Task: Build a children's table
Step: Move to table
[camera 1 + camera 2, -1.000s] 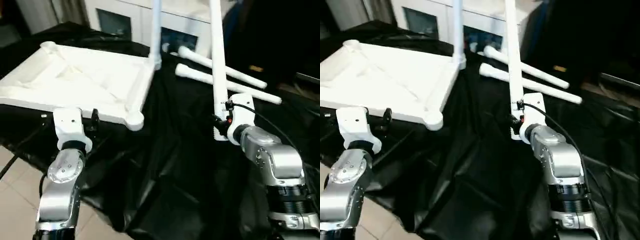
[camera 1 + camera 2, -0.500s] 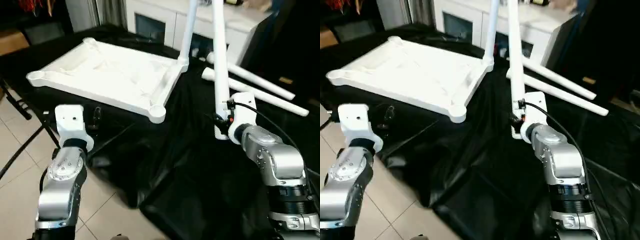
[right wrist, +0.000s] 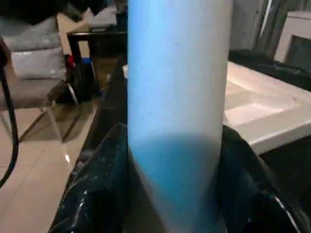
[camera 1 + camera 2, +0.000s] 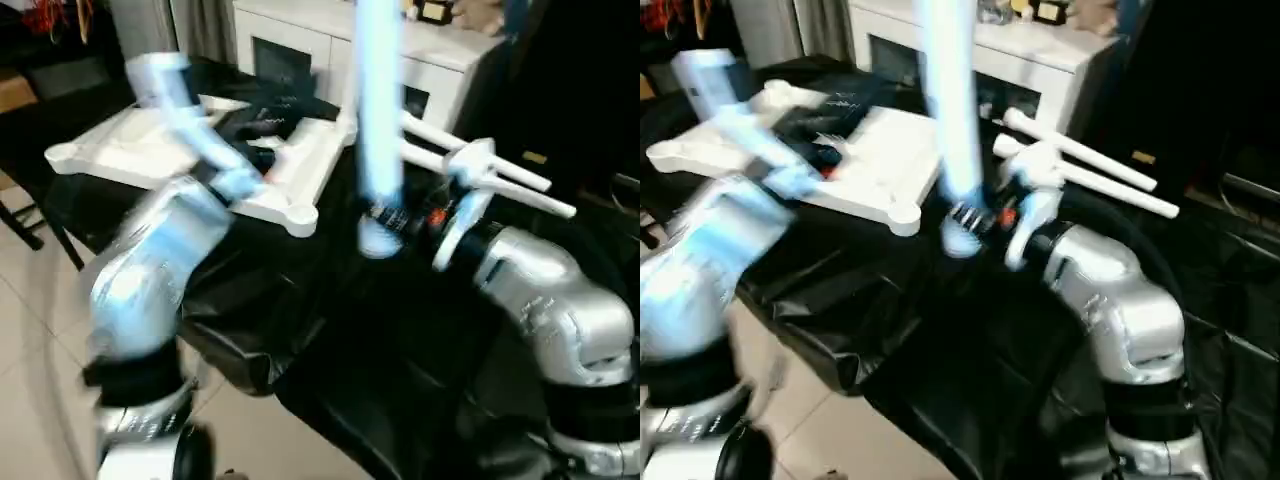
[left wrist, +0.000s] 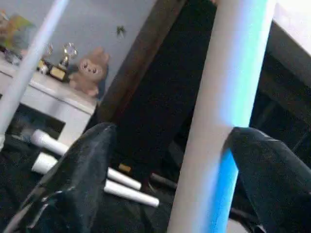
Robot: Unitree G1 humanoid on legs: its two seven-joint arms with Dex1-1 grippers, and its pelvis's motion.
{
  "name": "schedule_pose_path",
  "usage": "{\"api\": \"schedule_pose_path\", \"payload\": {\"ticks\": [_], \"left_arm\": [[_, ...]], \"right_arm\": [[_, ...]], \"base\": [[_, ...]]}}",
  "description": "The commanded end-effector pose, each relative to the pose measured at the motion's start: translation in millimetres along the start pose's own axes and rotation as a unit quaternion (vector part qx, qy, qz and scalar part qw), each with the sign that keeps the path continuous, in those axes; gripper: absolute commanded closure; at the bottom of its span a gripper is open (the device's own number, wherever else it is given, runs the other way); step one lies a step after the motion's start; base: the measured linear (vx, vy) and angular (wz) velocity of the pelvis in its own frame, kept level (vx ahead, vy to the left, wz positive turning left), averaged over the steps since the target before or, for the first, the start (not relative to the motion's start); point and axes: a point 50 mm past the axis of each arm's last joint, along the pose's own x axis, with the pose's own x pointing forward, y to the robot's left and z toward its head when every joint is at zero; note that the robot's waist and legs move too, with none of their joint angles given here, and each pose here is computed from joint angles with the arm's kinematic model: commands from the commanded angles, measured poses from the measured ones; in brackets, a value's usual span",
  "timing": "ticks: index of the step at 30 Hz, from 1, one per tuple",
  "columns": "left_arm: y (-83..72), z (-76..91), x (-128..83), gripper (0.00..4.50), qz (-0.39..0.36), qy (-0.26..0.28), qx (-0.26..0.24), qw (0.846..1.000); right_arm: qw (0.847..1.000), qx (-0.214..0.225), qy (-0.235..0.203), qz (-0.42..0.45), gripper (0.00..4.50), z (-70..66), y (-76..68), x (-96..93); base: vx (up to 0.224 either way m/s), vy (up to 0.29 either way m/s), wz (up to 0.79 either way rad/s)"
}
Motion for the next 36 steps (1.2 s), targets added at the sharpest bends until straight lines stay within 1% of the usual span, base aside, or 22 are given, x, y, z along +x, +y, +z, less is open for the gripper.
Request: {"api": "schedule_pose_path", "payload": {"ticks": [1, 2, 4, 5, 7, 9, 10, 13, 16, 17, 18, 22, 23, 24, 25, 27, 30, 33, 36], "left_arm": [[-0.4, -0.2, 4, 0.04, -0.014, 0.014, -0.022, 1.000], [-3.7, 1.3, 5, 0.04, -0.038, 0.017, -0.037, 0.998], [-8.6, 2.1, 5, 0.04, -0.070, 0.026, -0.047, 0.996], [-10.4, 1.7, 5, 0.04, -0.082, 0.034, -0.046, 0.995], [-11.5, -0.3, 5, 0.04, -0.092, 0.048, -0.047, 0.994], [-11.8, -4.0, 5, 0.04, -0.102, 0.065, -0.037, 0.992], [-8.4, -5.9, 7, 0.04, -0.092, 0.072, -0.028, 0.993], [-3.8, -6.2, 10, 0.04, -0.076, 0.073, -0.019, 0.994], [9.2, 4.7, 15, 0.04, -0.025, 0.040, -0.031, 0.998], [11.7, 6.9, 16, 0.04, -0.016, 0.037, -0.031, 0.999], [13.6, 8.9, 16, 0.32, -0.010, 0.032, -0.032, 0.999], [18.2, 13.6, 14, 0.43, -0.009, 0.027, -0.039, 0.999], [18.9, 13.8, 14, 0.64, -0.011, 0.028, -0.039, 0.999], [19.3, 14.0, 13, 0.73, -0.013, 0.030, -0.040, 0.999], [19.3, 14.0, 13, 0.73, -0.013, 0.030, -0.040, 0.999], [19.6, 15.0, 12, 0.86, -0.013, 0.029, -0.038, 0.999], [21.9, 15.8, 11, 1.17, -0.001, 0.024, -0.035, 0.999], [24.4, 17.5, 10, 1.29, 0.009, 0.015, -0.040, 0.999], [25.9, 19.9, 9, 1.62, 0.014, 0.007, -0.046, 0.999]], "right_arm": [[0.999, -0.026, -0.005, 0.029, 2.55, 6.3, 6.9, 3.0], [0.999, -0.030, 0.000, 0.028, 2.55, 5.8, 6.5, 3.1], [0.999, -0.038, 0.006, 0.026, 2.55, 5.1, 5.6, 3.1], [0.999, -0.045, 0.010, 0.028, 2.55, 4.7, 5.5, 3.1], [0.998, -0.045, 0.014, 0.029, 2.55, 4.0, 5.4, 3.1], [0.999, -0.047, 0.021, 0.017, 2.55, 3.5, 2.6, 4.2], [0.998, -0.050, 0.024, 0.017, 2.55, 3.8, 2.0, 4.7], [0.998, -0.054, 0.025, 0.024, 2.55, 4.2, 2.9, 5.1], [0.998, -0.060, 0.024, 0.028, 2.55, 6.6, 3.4, 5.8], [0.997, -0.061, 0.024, 0.028, 2.55, 6.8, 3.2, 6.0], [0.997, -0.062, 0.024, 0.028, 2.55, 7.0, 3.1, 6.2], [0.997, -0.062, 0.026, 0.031, 2.55, 7.5, 3.9, 7.6], [0.997, -0.060, 0.026, 0.034, 2.55, 7.4, 4.5, 7.9], [0.997, -0.057, 0.026, 0.037, 2.55, 7.2, 5.3, 8.3], [0.997, -0.057, 0.026, 0.037, 2.55, 7.2, 5.3, 8.3], [0.997, -0.053, 0.026, 0.045, 2.55, 6.7, 7.6, 9.4], [0.997, -0.050, 0.027, 0.047, 2.55, 5.9, 8.5, 11.1], [0.997, -0.048, 0.026, 0.048, 2.55, 6.0, 8.8, 12.6], [0.997, -0.048, 0.026, 0.047, 2.55, 6.3, 8.6, 13.3]], "base": [[0.000, 0.000, 0.00], [0.000, 0.000, 0.00], [0.000, 0.000, 0.00], [0.000, 0.000, 0.00], [0.000, 0.000, 0.00], [0.000, 0.000, 0.00], [0.000, 0.000, 0.00], [0.000, 0.000, 0.00], [0.000, 0.000, 0.00], [0.000, 0.000, 0.00], [0.000, 0.000, 0.00], [0.000, 0.000, 0.00], [0.000, 0.000, 0.00], [0.000, 0.000, 0.00], [0.000, 0.000, 0.00], [0.000, 0.000, 0.00], [0.000, 0.000, 0.00], [0.000, 0.000, 0.00], [0.000, 0.000, 0.00]]}}
